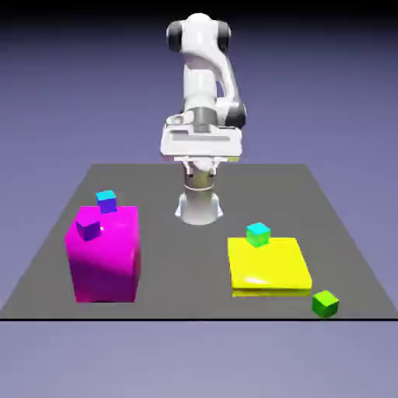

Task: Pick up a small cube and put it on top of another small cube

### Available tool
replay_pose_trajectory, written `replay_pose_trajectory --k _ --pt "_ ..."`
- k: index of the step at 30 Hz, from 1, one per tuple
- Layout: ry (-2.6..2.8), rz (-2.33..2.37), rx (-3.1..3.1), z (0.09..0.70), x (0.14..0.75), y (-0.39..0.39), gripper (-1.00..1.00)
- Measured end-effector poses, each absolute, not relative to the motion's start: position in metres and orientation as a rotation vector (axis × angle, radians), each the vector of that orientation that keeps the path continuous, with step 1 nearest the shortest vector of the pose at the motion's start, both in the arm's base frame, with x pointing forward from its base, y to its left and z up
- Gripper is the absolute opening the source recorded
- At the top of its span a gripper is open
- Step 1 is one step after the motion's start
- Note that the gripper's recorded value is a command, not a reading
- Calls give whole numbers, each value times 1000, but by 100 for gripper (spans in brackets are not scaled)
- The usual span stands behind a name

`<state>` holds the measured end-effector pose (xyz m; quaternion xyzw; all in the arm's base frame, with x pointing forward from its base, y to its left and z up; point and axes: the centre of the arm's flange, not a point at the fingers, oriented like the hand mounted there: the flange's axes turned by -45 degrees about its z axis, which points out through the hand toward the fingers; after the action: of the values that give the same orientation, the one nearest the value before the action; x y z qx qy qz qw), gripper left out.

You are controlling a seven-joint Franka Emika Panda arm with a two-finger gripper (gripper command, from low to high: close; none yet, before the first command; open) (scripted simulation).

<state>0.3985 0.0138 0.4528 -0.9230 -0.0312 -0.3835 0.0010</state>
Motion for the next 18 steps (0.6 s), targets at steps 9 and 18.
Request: replay_pose_trajectory --k 9,18 --pt "-229 -1059 -2859 395 456 94 0" --pt "-402 -927 -2843 311 482 190 0"
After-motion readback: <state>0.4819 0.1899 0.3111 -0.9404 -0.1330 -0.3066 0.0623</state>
